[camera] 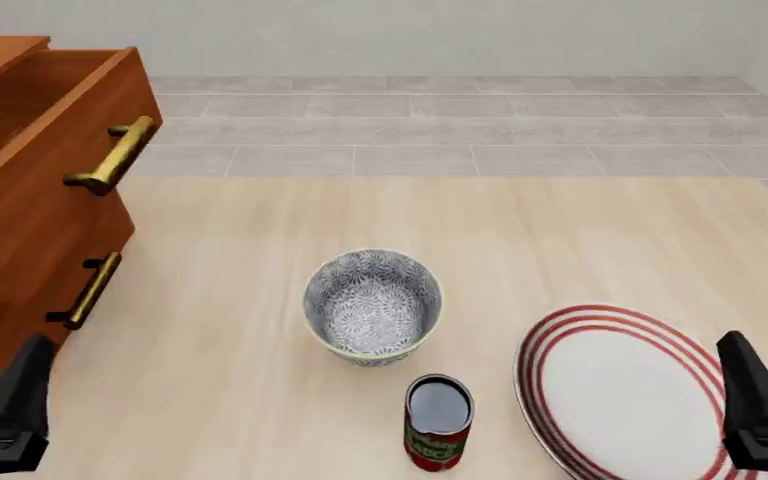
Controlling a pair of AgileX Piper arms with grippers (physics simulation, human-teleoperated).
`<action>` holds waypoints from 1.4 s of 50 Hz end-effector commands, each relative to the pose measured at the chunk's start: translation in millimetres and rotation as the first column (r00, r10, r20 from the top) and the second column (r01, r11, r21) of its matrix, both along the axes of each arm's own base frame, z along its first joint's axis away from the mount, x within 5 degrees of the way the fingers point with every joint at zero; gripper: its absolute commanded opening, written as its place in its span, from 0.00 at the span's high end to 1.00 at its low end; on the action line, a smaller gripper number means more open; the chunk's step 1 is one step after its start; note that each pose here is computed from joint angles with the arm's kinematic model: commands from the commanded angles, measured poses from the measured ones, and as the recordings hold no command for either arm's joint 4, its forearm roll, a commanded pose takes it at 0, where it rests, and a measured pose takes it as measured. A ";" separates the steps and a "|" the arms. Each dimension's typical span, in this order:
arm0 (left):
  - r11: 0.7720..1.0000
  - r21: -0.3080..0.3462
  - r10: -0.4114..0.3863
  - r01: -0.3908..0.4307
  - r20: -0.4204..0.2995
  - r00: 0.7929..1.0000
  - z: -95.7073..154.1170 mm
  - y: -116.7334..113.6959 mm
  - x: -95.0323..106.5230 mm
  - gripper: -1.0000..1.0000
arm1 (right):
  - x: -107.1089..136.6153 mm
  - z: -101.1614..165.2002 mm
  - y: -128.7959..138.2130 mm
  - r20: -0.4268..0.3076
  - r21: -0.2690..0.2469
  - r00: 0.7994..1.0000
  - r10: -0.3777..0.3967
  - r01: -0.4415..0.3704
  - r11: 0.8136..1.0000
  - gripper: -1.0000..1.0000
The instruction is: Put the ketchup in the top drawer of the cabinet.
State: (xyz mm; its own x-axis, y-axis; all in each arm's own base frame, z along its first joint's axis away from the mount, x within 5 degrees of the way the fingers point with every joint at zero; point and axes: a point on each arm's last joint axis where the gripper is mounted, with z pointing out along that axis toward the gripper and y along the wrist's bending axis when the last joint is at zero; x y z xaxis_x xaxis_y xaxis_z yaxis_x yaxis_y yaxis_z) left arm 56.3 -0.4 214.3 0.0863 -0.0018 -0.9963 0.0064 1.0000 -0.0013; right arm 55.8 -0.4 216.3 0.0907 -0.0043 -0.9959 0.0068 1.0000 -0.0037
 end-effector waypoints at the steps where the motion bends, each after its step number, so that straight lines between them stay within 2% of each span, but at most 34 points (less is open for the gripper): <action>1: 0.998 -0.019 -0.065 0.064 -0.009 0.998 8.7 -3.4 -1.7 0.00 | 2.2 -3.3 1.6 -0.016 -0.004 1.000 0.027 -0.027 1.000 0.00; 6: 0.992 -0.010 -0.129 0.129 -0.011 0.992 17.6 -6.6 -4.7 0.00 | 4.4 -3.3 1.9 -0.024 -0.005 0.999 0.032 -0.032 0.999 0.00; 9: 0.981 0.005 -0.196 0.196 -0.018 0.980 26.0 -9.7 -7.8 0.00 | 6.3 -3.0 2.1 -0.028 -0.006 0.999 0.034 -0.034 0.999 0.00; 10: 0.970 -0.003 -0.241 0.241 -0.037 0.970 28.1 -11.6 -9.4 0.00 | 7.2 -2.9 2.3 -0.030 -0.006 0.999 0.036 -0.036 0.999 0.00; 11: 0.970 -0.003 -0.241 0.241 -0.037 0.970 28.2 -11.6 -9.4 0.00 | 7.5 -2.9 2.4 -0.031 -0.006 0.999 0.037 -0.038 0.999 0.00; 12: 0.965 -0.009 -0.263 0.263 -0.048 0.964 28.7 -12.5 -10.1 0.00 | 7.5 -2.9 2.4 -0.031 -0.006 0.999 0.037 -0.038 0.999 0.00; 14: 0.945 0.021 -0.325 0.327 -0.065 0.944 27.5 -15.6 -11.1 0.00 | 7.7 -3.0 2.4 -0.032 -0.010 0.999 0.037 -0.037 0.999 0.00; 15: 0.928 0.035 -0.368 0.371 -0.067 0.927 29.4 -17.5 -12.5 0.00 | 7.8 -3.1 2.4 -0.034 -0.013 0.999 0.037 -0.037 0.999 0.00; 18: 0.918 0.011 -0.395 0.397 -0.088 0.915 30.7 -19.3 -11.6 0.00 | 8.1 -3.3 2.6 -0.037 -0.015 0.999 0.041 -0.041 0.999 0.00; 20: 0.894 0.068 -0.435 0.443 -0.111 0.894 28.8 -24.9 -5.9 0.00 | 8.9 -3.0 2.9 -0.039 -0.013 0.998 0.045 -0.046 0.999 0.00; 21: 0.894 0.068 -0.435 0.443 -0.111 0.894 28.8 -25.0 -5.6 0.00 | 8.9 -3.0 2.9 -0.039 -0.013 0.998 0.045 -0.046 0.999 0.00; 22: 0.883 0.076 -0.452 0.463 -0.129 0.883 30.0 -28.7 -1.3 0.00 | 9.1 -2.9 3.2 -0.039 -0.015 0.998 0.049 -0.050 0.999 0.00; 23: 0.883 0.076 -0.452 0.463 -0.129 0.883 30.1 -28.8 -1.0 0.00 | 9.1 -2.9 3.2 -0.039 -0.015 0.998 0.049 -0.050 0.999 0.00; 24: 0.880 0.044 -0.464 0.473 -0.137 0.875 33.3 -31.0 1.5 0.00 | 9.0 -3.1 3.5 -0.039 -0.016 0.998 0.053 -0.054 0.998 0.00; 25: 0.865 0.038 -0.489 0.500 -0.152 0.859 35.9 -35.3 5.0 0.00 | 8.8 -3.2 3.7 -0.040 -0.016 0.998 0.057 -0.057 0.998 0.00; 28: 0.856 0.030 -0.504 0.516 -0.169 0.847 35.5 -39.5 9.4 0.00 | 9.4 -3.2 3.9 -0.040 -0.017 0.997 0.059 -0.059 0.998 0.00; 30: 0.846 -0.006 -0.524 0.533 -0.189 0.830 33.7 -45.5 15.5 0.00 | 9.6 -3.1 3.9 -0.043 -0.016 0.997 0.059 -0.060 0.998 0.00; 33: 0.819 0.033 -0.556 0.573 -0.203 0.806 26.7 -53.5 20.2 0.00 | 10.0 -3.1 4.0 -0.043 -0.015 0.997 0.060 -0.060 0.998 0.00; 36: 0.792 0.033 -0.591 0.610 -0.213 0.778 20.3 -61.9 24.1 0.00 | 9.9 -3.1 4.2 -0.042 -0.015 0.997 0.063 -0.064 0.998 0.00; 39: 0.774 0.035 -0.610 0.632 -0.228 0.759 12.7 -70.2 29.8 0.00 | 10.3 -2.9 4.4 -0.042 -0.015 0.997 0.066 -0.067 0.998 0.00; 41: 0.769 0.040 -0.615 0.638 -0.228 0.755 10.7 -72.0 30.8 0.00 | 10.2 -2.8 4.4 -0.041 -0.014 0.997 0.066 -0.067 0.998 0.00; 45: 0.734 0.040 -0.649 0.678 -0.252 0.718 0.1 -85.8 37.2 0.00 | 10.3 -2.8 4.4 -0.040 -0.015 0.997 0.066 -0.067 0.998 0.00; 47: 0.721 0.041 -0.662 0.692 -0.255 0.705 -1.4 -90.6 38.6 0.00 | 9.9 -2.7 4.2 -0.039 -0.016 0.997 0.063 -0.064 0.998 0.00; 48: 0.721 0.041 -0.662 0.692 -0.255 0.705 -1.5 -90.7 38.7 0.00 | 10.0 -2.7 4.2 -0.039 -0.017 0.997 0.063 -0.064 0.998 0.00; 51: 0.690 0.050 -0.687 0.722 -0.270 0.675 -8.9 -104.1 44.2 0.00 | 11.0 -2.7 4.3 -0.041 -0.017 0.997 0.064 -0.064 0.998 0.00; 52: 0.690 0.050 -0.687 0.722 -0.270 0.675 -9.2 -104.3 44.4 0.00 | 11.0 -2.7 4.3 -0.041 -0.017 0.997 0.064 -0.064 0.998 0.00; 57: 0.657 0.056 -0.712 0.752 -0.280 0.644 -13.8 -114.3 45.0 0.00 | 10.5 -2.8 4.2 -0.041 -0.017 0.997 0.063 -0.064 0.998 0.00; 63: 0.644 0.040 -0.724 0.764 -0.292 0.626 -19.5 -118.1 44.0 0.00 | 10.8 -2.9 4.5 -0.043 -0.019 0.997 0.066 -0.067 0.998 0.00; 65: 0.633 0.044 -0.730 0.773 -0.297 0.616 -24.2 -120.5 43.5 0.00 | 10.9 -2.9 4.6 -0.043 -0.019 0.997 0.068 -0.069 0.997 0.00; 68: 0.604 0.057 -0.748 0.795 -0.307 0.589 -28.5 -127.2 41.8 0.00 | 11.2 -2.9 4.6 -0.043 -0.018 0.997 0.067 -0.068 0.998 0.00; 70: 0.573 0.071 -0.764 0.816 -0.314 0.564 -31.3 -134.5 40.5 0.00 | 11.0 -3.0 4.6 -0.044 -0.018 0.997 0.068 -0.069 0.997 0.00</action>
